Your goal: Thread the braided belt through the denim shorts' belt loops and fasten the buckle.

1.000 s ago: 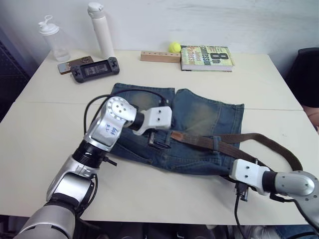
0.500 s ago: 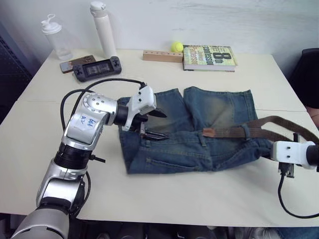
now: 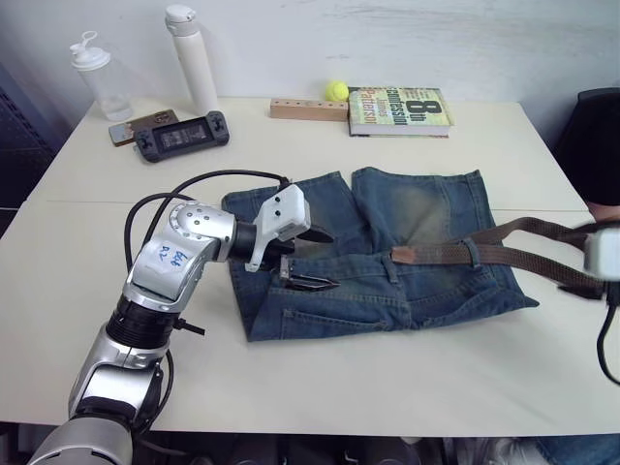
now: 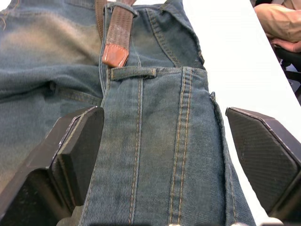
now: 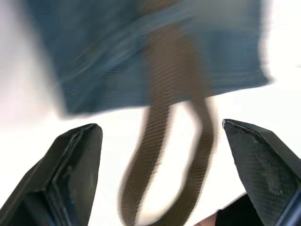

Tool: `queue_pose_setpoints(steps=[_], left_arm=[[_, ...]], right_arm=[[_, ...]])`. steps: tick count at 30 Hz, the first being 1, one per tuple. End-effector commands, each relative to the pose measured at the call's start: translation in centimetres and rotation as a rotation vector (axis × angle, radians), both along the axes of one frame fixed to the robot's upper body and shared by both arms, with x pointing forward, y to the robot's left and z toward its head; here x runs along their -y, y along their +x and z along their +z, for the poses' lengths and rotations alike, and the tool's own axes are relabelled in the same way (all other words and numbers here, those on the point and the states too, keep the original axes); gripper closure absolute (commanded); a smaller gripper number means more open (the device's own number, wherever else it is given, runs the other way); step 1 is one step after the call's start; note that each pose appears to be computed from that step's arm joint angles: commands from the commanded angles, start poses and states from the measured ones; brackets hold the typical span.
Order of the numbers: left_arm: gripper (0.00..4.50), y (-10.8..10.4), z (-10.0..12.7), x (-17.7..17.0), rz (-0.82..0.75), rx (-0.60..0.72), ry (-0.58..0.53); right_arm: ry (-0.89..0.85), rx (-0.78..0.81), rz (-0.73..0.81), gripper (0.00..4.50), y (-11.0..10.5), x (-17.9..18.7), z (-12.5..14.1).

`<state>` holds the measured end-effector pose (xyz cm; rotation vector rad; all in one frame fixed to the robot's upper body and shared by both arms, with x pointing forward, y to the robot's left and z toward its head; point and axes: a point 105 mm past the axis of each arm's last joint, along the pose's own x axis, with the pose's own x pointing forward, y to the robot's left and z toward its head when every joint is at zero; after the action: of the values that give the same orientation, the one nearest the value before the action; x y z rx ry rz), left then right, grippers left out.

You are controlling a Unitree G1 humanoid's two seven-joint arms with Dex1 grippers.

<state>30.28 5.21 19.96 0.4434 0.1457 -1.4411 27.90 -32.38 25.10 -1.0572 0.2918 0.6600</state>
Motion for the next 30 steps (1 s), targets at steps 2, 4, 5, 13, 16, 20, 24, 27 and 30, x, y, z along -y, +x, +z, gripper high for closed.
queue_pose_setpoints(steps=[2, 4, 5, 13, 16, 20, 24, 27, 30], left_arm=[[0.0, 0.0, 1.1, 0.2, -0.014, 0.055, -0.015], [0.0, -0.1, 1.0, 0.1, -0.011, 0.054, -0.011], [0.0, -0.2, 0.9, 0.1, -0.006, 0.05, -0.003], [0.0, 0.0, 1.1, -0.1, 0.06, 0.045, -0.021], [0.0, 0.0, 1.6, -0.2, 0.086, 0.043, -0.048], [0.0, 0.1, 1.8, -0.4, 0.116, 0.044, -0.051], [0.0, 0.1, 1.9, -0.5, 0.134, 0.044, -0.051], [0.0, 0.1, 2.0, -0.5, 0.141, 0.046, -0.052], [0.0, 0.1, 2.0, -0.7, 0.15, 0.047, -0.045]], right_arm=[[0.656, -0.039, -0.185, 0.06, -0.7, -4.3, -1.3], [0.895, -0.068, -0.269, 0.06, -0.8, -5.3, -2.3], [1.016, -0.129, -0.29, 0.06, -0.9, -6.0, -3.0], [1.776, -0.551, -0.527, 0.06, -0.7, -9.2, -7.1], [1.892, -0.567, -0.622, 0.06, -0.5, -9.3, -8.4], [1.986, -0.574, -0.677, 0.06, 0.0, -9.7, -9.4], [2.051, -0.592, -0.707, 0.06, 1.0, -10.0, -9.7], [2.073, -0.604, -0.739, 0.06, 1.8, -9.9, -10.0], [2.092, -0.615, -0.773, 0.06, 2.4, -9.5, -10.6]])
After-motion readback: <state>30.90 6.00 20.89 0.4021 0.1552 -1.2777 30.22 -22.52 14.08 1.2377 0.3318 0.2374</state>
